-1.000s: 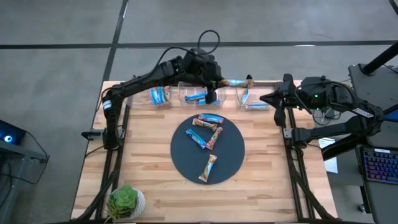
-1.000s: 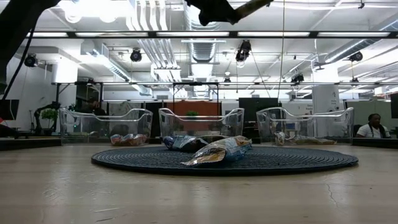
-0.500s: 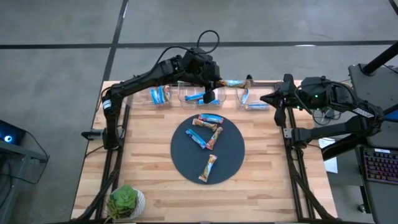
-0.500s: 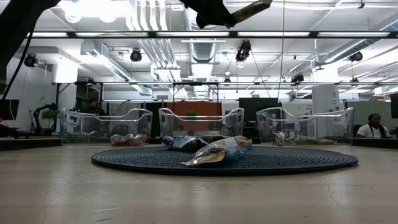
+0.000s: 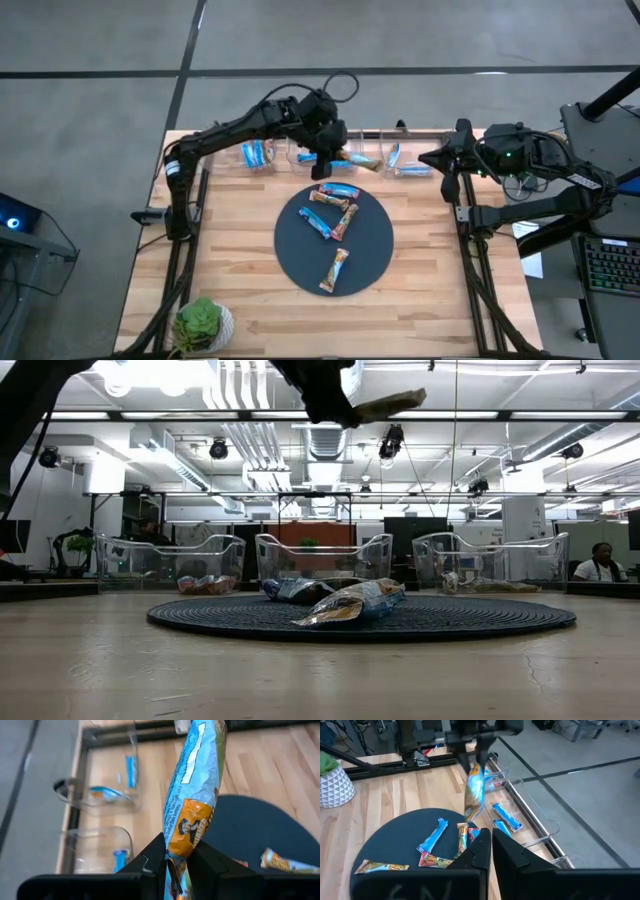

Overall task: Pick and place Granola Bars by type
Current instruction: Put the yellow granola bar into the right transparent bin

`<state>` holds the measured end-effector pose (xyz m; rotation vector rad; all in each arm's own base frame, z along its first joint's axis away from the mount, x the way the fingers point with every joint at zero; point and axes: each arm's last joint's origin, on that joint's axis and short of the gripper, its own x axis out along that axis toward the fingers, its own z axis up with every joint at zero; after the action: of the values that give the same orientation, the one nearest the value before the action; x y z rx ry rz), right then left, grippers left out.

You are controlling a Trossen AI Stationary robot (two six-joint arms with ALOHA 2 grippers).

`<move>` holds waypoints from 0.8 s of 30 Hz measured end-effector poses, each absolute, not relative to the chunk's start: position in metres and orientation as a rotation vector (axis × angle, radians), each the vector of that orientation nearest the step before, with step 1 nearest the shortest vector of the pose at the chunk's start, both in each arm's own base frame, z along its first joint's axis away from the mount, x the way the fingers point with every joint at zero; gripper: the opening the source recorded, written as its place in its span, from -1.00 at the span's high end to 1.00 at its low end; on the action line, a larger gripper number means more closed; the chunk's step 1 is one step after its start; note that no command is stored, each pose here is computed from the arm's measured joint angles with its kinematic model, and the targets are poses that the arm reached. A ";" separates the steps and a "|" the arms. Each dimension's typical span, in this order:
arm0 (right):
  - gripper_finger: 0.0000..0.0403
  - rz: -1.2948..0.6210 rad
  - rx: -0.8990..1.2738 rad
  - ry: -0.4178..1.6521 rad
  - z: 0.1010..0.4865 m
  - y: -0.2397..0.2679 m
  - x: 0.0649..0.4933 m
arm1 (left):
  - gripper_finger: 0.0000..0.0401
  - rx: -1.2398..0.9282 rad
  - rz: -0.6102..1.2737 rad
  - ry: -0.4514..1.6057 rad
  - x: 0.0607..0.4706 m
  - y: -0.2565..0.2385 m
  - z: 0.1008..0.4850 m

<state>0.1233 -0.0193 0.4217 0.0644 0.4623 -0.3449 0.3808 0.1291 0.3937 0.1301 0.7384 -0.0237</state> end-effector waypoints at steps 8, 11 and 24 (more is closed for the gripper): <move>0.96 -0.360 0.058 0.468 0.421 -0.020 0.125 | 0.76 0.124 -0.052 0.716 0.383 0.129 0.392; 0.96 -0.365 0.059 0.471 0.420 -0.020 0.126 | 0.76 0.127 -0.058 0.654 0.387 0.130 0.396; 0.55 -0.443 0.083 0.342 0.432 -0.025 0.146 | 0.76 0.063 -0.057 0.398 0.396 0.141 0.418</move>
<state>0.1461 -0.0247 0.4321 0.0834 0.3423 -0.4432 0.3955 0.1407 0.4177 0.0630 0.3982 -0.0573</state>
